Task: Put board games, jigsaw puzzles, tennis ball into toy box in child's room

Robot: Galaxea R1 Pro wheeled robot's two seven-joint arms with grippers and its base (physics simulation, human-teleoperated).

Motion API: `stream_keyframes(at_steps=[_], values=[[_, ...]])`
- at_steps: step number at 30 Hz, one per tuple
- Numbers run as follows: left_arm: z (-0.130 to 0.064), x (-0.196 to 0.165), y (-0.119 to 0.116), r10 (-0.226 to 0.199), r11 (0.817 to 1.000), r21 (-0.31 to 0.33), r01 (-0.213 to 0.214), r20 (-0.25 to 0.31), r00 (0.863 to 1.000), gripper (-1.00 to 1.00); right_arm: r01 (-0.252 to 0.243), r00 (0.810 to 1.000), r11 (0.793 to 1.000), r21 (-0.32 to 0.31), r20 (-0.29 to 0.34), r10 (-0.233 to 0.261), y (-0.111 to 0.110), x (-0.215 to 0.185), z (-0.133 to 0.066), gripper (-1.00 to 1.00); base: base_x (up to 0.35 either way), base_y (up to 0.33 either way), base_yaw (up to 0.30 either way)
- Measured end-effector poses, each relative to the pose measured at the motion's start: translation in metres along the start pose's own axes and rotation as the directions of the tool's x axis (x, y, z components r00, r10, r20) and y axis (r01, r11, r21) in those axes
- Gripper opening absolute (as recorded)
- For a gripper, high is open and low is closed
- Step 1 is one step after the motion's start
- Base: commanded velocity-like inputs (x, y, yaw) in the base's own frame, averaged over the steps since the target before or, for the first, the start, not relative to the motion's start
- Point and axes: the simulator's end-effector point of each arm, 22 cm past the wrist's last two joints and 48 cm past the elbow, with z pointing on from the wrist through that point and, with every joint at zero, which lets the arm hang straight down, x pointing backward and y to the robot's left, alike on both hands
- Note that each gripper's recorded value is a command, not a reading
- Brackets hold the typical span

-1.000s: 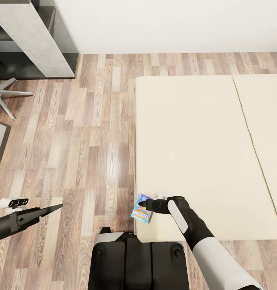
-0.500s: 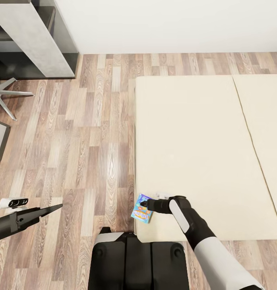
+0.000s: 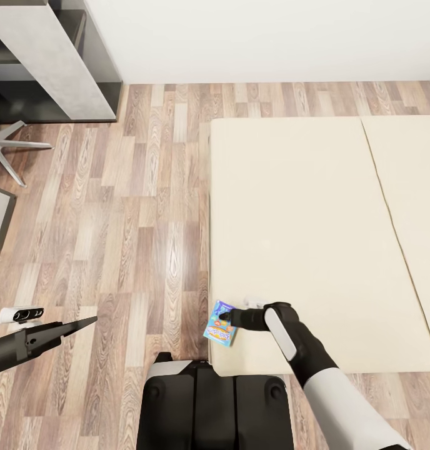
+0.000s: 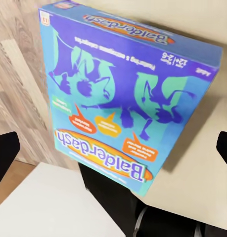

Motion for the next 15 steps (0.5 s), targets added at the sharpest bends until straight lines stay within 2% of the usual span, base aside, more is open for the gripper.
stream_keyframes(at_steps=[8, 15], values=[[0.000, 0.000, -0.002, 0.003, 1.000, 0.001, -0.003, 0.001, 1.000, 1.00, 0.025, 0.999, 0.999, -0.021, 0.045, -0.024, 0.013, -0.018, -0.017, 1.00, 0.000, 0.000, 0.000], [-0.001, -0.002, -0.006, 0.012, 1.000, 0.004, -0.012, 0.003, 1.000, 1.00, 0.029, 0.997, 0.999, -0.039, 0.073, -0.026, 0.021, -0.029, -0.032, 1.00, 0.000, 0.000, 0.000]])
